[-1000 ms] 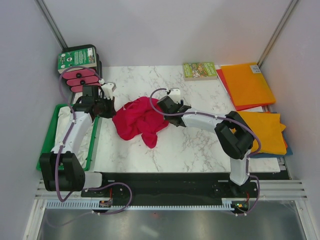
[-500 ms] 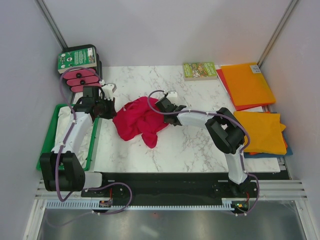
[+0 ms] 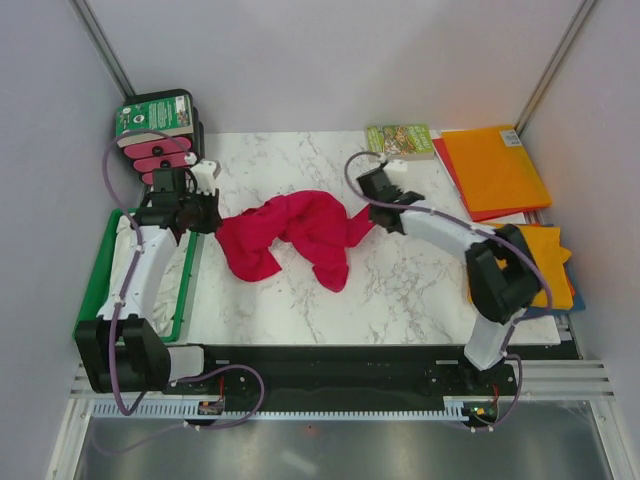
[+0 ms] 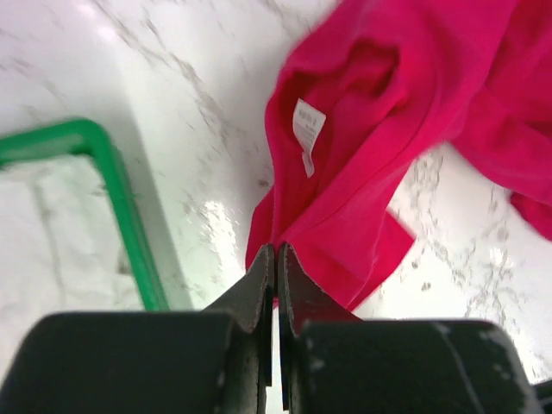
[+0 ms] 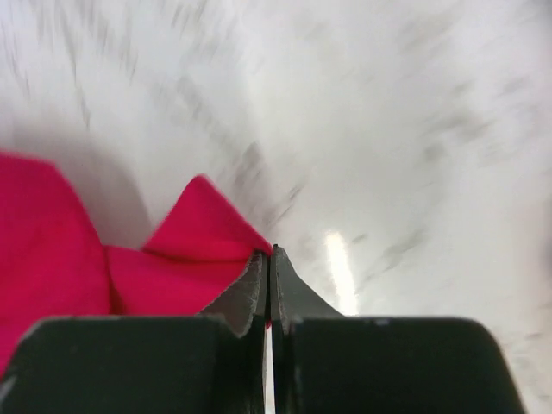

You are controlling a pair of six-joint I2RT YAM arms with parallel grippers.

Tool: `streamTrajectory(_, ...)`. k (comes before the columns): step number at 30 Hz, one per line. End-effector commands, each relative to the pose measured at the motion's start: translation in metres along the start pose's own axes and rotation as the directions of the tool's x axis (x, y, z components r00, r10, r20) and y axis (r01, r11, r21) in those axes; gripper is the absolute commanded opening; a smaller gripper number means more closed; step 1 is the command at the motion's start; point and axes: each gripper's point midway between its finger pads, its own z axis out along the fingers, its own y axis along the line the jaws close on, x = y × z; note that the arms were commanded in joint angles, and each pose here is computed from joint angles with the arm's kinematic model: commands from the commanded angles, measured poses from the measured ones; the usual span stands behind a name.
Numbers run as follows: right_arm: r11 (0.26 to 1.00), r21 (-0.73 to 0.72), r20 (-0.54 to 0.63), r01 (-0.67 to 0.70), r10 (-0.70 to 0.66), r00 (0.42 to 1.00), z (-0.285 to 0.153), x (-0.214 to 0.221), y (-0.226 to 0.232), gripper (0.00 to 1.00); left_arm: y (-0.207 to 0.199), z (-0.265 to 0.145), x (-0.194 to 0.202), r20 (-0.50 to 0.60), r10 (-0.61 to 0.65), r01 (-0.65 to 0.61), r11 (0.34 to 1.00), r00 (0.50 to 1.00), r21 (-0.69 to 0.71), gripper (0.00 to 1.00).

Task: Fold and stack the t-shirts
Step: Flatten out the tshirt

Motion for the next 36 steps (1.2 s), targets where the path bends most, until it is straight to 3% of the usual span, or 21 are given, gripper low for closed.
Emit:
streamTrajectory(1,0.978,0.084,0.322,-0.19,0.154,0.934,-0.086,-0.136,-0.094,0.0,0.016,-0.064,-0.085,0.232,0.037,-0.019,0.997,0.972,-0.081,0.02)
streamTrajectory(3,0.972,0.079,0.437,-0.223,0.168,0.884,-0.137,-0.172,-0.116,0.0,0.013,-0.094,-0.112,0.312,0.046,-0.019,0.996,0.949,-0.091,0.02)
streamTrajectory(6,0.975,0.015,0.472,-0.22,0.187,0.861,-0.179,-0.183,-0.126,0.0,0.003,-0.132,-0.132,0.403,0.068,-0.029,0.994,0.913,-0.101,0.02)
streamTrajectory(10,0.986,-0.013,0.43,-0.165,0.154,0.889,-0.197,-0.159,-0.129,0.0,-0.015,-0.158,-0.119,0.425,0.08,-0.055,0.996,0.902,-0.069,0.02)
streamTrajectory(14,0.986,-0.044,0.491,-0.163,0.163,0.856,-0.231,-0.146,-0.149,0.0,-0.027,-0.185,-0.099,0.466,0.146,-0.108,0.988,0.873,-0.106,0.02)
streamTrajectory(20,0.984,-0.047,0.576,-0.175,0.169,0.8,-0.283,-0.18,-0.168,0.0,-0.038,-0.222,-0.099,0.533,0.133,-0.078,0.989,0.835,-0.123,0.02)
streamTrajectory(25,0.971,-0.144,0.691,-0.192,0.238,0.682,-0.348,-0.214,-0.185,0.0,-0.065,-0.276,-0.116,0.652,0.137,-0.108,0.991,0.746,-0.086,0.02)
streamTrajectory(26,0.967,-0.161,0.714,-0.197,0.252,0.653,-0.364,-0.221,-0.19,0.0,-0.073,-0.295,-0.12,0.689,0.147,-0.12,0.989,0.71,-0.087,0.02)
streamTrajectory(32,0.961,-0.215,0.77,-0.172,0.276,0.575,-0.419,-0.239,-0.207,0.0,-0.102,-0.359,-0.124,0.784,0.171,-0.165,0.982,0.596,-0.089,0.02)
streamTrajectory(36,0.965,-0.213,0.739,-0.152,0.261,0.621,-0.405,-0.23,-0.199,0.0,-0.103,-0.35,-0.116,0.757,0.141,-0.157,0.986,0.638,-0.052,0.02)
